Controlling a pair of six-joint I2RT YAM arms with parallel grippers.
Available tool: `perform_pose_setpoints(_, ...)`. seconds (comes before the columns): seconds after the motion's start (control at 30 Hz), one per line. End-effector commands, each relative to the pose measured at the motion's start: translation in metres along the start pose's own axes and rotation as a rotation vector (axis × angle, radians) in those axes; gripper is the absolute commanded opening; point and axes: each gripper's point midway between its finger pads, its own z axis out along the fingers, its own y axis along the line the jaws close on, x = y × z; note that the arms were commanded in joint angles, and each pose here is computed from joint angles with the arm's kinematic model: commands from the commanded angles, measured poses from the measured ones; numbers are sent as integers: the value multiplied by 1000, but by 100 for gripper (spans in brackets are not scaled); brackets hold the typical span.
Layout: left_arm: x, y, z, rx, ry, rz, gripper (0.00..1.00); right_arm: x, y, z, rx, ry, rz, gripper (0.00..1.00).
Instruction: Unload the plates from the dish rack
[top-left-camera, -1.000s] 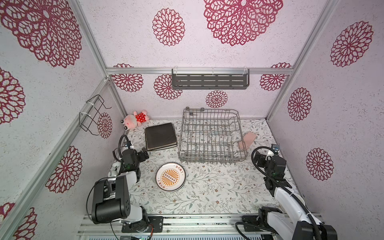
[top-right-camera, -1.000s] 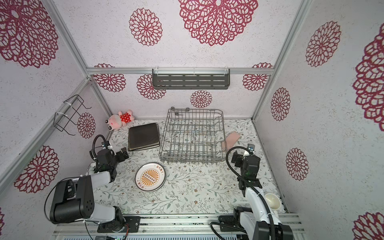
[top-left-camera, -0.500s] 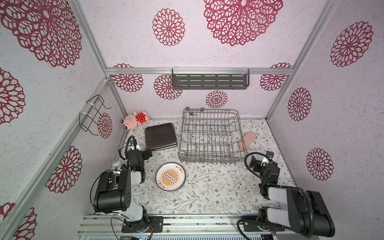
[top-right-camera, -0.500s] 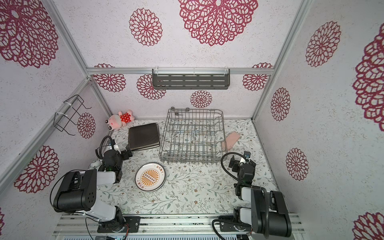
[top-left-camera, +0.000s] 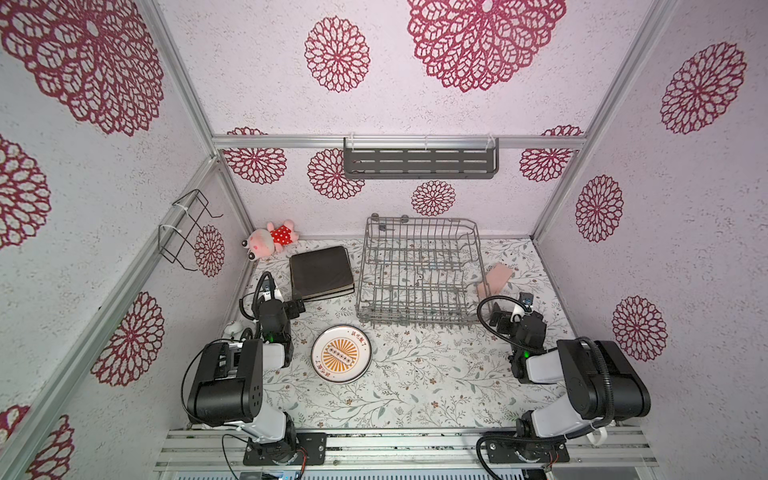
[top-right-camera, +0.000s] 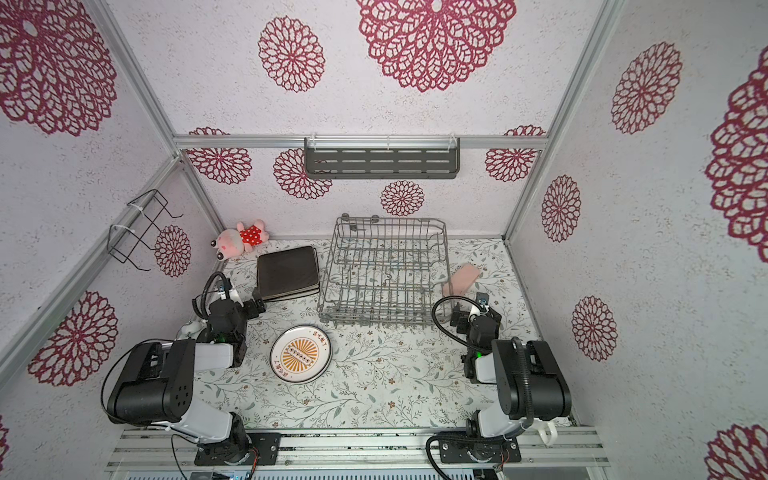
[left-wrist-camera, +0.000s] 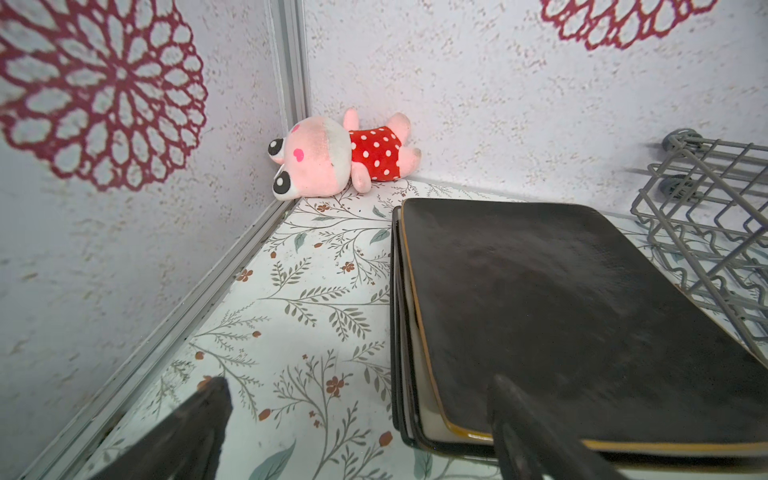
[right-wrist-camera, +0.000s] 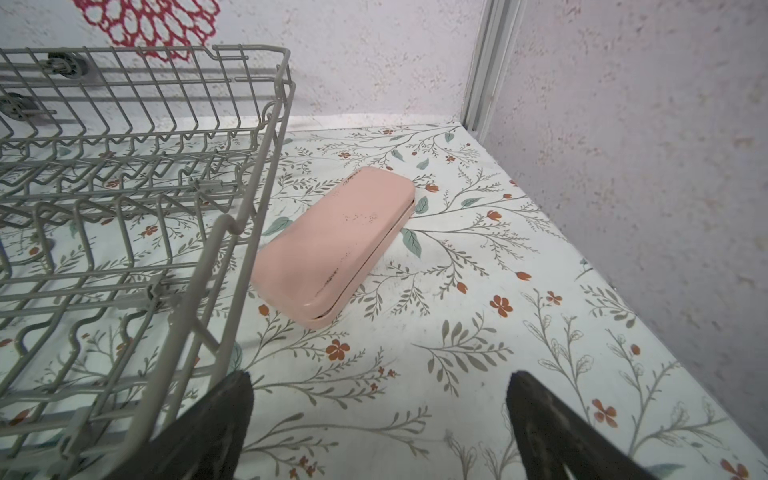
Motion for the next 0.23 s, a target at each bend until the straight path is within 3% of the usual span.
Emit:
perform_pose_setpoints(0.0,-5,2,-1,-22,-21,13,97,-22,3,1,-2,-73,-3,99)
perform_pose_setpoints(0.2,-4,4,3,16,0,-10,97,-22,3,1,-3,-74,-3,99)
